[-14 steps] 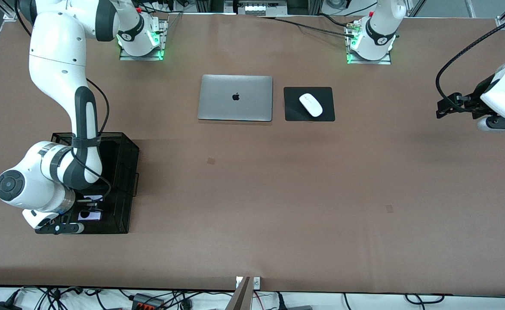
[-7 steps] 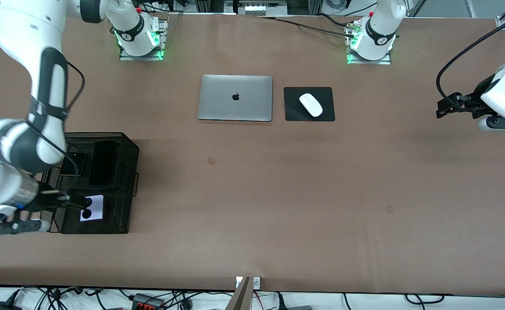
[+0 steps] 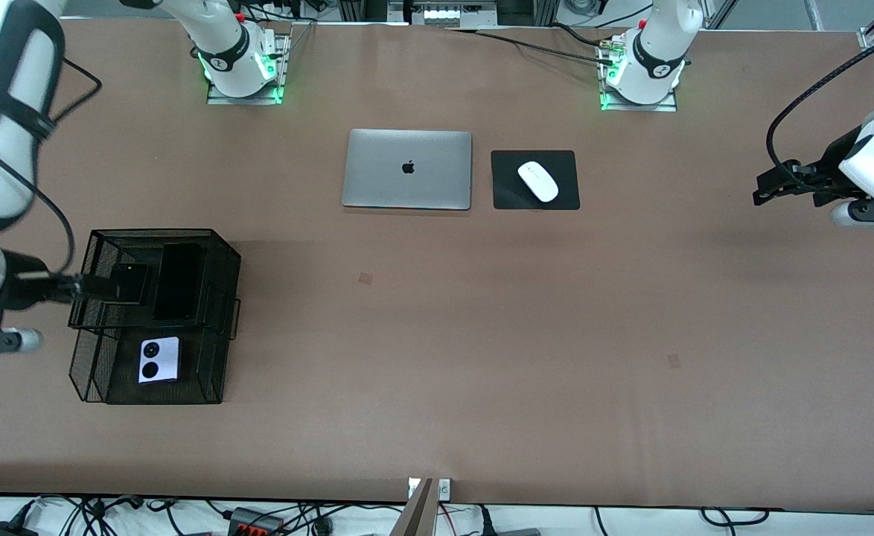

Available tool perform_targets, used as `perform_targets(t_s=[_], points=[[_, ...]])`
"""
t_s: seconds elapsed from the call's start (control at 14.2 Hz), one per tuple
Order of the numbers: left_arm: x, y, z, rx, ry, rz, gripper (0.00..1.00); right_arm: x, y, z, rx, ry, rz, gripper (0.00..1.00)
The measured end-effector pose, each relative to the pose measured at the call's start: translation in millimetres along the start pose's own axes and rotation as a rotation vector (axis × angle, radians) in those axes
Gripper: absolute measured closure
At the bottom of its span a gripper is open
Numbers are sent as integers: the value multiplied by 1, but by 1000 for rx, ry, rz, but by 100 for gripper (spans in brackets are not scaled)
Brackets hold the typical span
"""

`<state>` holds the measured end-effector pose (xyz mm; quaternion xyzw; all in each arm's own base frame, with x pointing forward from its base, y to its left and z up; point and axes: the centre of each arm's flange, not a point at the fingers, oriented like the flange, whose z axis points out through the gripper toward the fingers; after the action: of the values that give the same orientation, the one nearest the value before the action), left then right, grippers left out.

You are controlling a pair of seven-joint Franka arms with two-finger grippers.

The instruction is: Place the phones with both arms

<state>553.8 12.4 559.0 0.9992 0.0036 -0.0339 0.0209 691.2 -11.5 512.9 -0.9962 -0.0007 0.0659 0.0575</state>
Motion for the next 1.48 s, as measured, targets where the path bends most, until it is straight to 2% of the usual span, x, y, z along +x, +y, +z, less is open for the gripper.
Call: perform_targets(t_s=[0.63,0.77,0.98,1.12,1.48], points=[[1,-4,1,0,0,38,0,-12,1,-22,8,13,14,0],[1,-5,1,-1,0,37,0,-16,2,-35,-6,44,11,0],[1,-6,1,-1,0,36,0,-17,0,-53,-79,120,-27,0],[1,-7,1,-1,0,35,0,-25,-1,-64,-120,143,-32,0],[1,-12,2,-4,-1,27,0,-58,18,-81,-99,145,-12,0]])
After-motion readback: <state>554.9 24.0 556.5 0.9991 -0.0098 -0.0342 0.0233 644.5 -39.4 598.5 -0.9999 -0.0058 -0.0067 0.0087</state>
